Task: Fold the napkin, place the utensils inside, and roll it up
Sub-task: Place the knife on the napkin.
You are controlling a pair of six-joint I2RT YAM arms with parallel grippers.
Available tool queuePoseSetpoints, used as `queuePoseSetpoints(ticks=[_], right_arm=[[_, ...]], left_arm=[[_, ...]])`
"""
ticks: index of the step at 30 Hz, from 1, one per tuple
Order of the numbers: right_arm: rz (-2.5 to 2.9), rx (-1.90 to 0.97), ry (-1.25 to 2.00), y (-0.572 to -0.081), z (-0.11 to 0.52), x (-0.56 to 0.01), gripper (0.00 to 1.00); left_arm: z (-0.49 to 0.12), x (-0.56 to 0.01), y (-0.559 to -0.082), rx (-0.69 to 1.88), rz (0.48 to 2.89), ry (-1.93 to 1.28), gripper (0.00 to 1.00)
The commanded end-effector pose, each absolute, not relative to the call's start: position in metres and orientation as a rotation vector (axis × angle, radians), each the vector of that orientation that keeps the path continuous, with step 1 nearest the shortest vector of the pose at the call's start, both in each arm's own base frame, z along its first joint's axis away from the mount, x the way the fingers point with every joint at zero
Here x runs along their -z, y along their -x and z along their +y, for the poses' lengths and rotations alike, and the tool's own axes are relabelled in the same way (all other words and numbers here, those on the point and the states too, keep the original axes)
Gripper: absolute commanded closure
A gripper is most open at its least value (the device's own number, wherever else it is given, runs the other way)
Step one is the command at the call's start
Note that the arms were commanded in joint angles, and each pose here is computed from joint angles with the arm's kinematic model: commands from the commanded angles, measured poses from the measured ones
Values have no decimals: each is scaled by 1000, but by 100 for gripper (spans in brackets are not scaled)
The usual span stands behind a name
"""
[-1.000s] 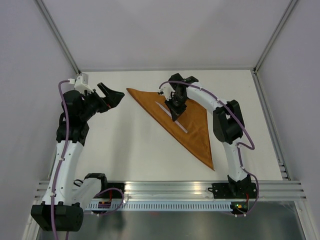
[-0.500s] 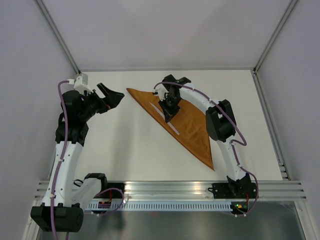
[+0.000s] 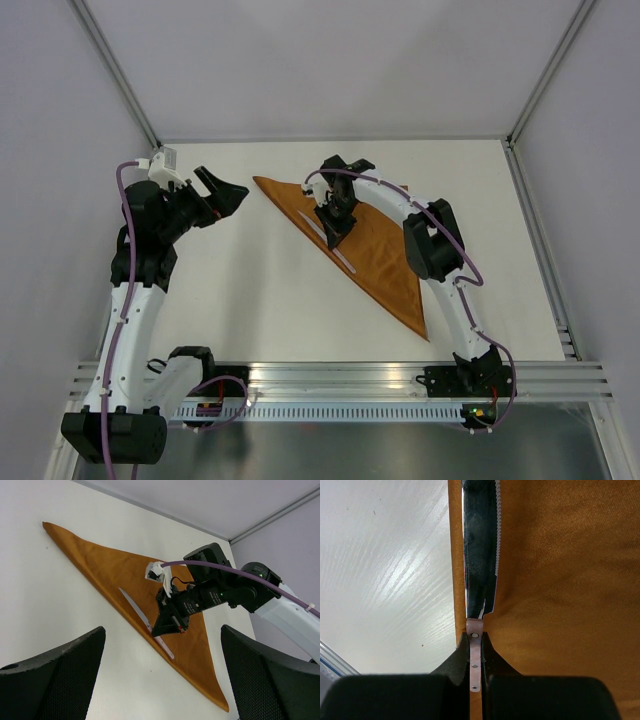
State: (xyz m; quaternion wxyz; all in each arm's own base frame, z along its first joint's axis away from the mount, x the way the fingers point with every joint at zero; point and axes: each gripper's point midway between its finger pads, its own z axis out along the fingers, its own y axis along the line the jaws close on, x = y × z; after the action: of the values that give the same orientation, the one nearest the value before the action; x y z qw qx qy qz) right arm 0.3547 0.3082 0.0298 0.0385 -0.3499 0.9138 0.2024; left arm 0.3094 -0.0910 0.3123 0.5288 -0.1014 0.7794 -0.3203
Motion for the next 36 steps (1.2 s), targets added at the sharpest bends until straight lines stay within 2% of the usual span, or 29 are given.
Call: queuePoseSetpoints(ticks=[1, 20, 26, 29, 36], right_arm=[[2860, -538, 973, -359, 306, -30, 100], [2871, -500, 983, -360, 306, -17, 97], [2864, -506, 985, -361, 308, -20, 86], [2854, -509, 986, -362, 309, -24, 76], [2830, -539, 986, -363, 313, -37, 62]], left_arm=[[-92, -327, -308, 773, 1837, 245, 0], [-89, -321, -307, 746, 1843, 239, 0], [-89, -320, -307, 743, 1845, 235, 0], [-88, -320, -307, 733, 1845, 234, 0], [-89, -321, -306, 735, 1845, 218, 0]])
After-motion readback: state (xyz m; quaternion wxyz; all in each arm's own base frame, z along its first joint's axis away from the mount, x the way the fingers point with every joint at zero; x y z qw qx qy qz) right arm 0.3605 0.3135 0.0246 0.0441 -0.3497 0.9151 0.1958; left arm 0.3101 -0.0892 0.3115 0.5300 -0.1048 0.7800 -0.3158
